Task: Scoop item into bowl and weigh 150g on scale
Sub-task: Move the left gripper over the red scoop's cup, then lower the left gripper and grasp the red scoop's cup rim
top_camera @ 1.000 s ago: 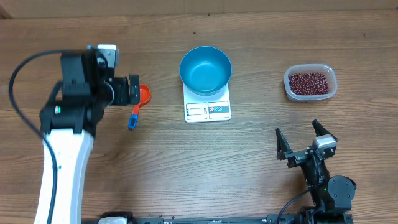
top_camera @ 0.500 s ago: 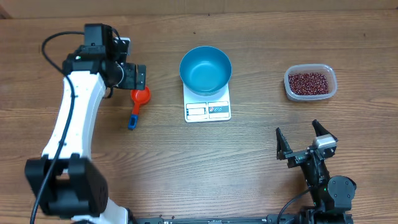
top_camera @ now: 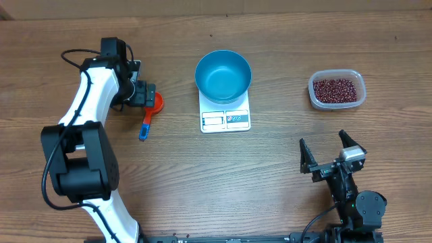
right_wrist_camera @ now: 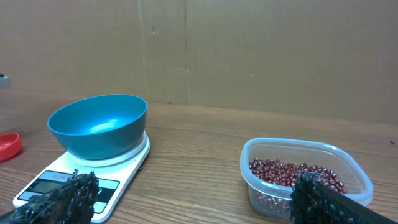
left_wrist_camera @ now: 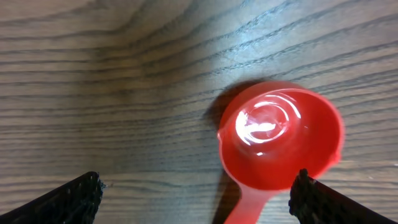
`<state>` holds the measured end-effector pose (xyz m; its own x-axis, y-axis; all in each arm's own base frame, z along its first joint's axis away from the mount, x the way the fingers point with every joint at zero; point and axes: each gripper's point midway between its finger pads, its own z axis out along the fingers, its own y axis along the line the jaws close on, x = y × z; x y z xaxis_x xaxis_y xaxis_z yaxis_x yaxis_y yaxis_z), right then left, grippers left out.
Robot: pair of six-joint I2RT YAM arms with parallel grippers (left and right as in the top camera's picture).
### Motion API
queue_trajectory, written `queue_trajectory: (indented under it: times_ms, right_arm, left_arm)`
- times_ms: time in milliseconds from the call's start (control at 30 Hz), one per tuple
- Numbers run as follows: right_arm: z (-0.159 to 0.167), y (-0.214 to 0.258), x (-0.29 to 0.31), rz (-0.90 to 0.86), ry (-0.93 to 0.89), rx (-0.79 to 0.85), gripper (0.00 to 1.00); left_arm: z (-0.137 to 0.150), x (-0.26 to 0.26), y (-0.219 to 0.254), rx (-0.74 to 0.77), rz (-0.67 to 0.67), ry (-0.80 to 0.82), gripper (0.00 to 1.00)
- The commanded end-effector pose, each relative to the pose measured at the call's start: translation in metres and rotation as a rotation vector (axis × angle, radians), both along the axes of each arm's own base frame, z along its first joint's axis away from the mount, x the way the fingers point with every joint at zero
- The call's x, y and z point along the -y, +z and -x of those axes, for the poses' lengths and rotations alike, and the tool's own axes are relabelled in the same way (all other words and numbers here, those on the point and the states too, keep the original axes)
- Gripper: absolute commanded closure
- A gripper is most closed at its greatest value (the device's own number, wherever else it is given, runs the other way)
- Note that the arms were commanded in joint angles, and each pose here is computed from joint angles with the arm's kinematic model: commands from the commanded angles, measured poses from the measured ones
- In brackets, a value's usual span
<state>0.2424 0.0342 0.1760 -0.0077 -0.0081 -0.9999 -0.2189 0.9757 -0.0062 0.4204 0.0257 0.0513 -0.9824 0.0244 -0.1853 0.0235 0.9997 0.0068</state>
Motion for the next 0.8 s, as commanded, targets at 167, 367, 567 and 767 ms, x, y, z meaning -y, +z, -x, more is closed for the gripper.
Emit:
queue_trajectory:
  times_ms: [167,367,567,767]
  right_arm:
    - [0.0,-0.001,0.002,0.001,-0.006,0.008,0.0]
    - [0.0,-0.001,0.002,0.001,-0.006,0.008,0.0]
    - [0.0,-0.001,0.002,0.001,-0.006,0.008,0.0]
    - [0.0,-0.001,0.002,0.001,-0.006,0.008,0.0]
  left_arm:
    - [-0.009,-0.003,-0.007,0.003,-0.016,-0.035,0.0]
    - [-0.007,-0.003,-0.011,-0.002,-0.016,-0.035,0.0]
    - [-0.003,-0.002,-0.017,-0.014,-0.015,-0.035,0.0]
    - [-0.002,-0.002,-0.019,-0.015,-0.015,-0.034,0.01]
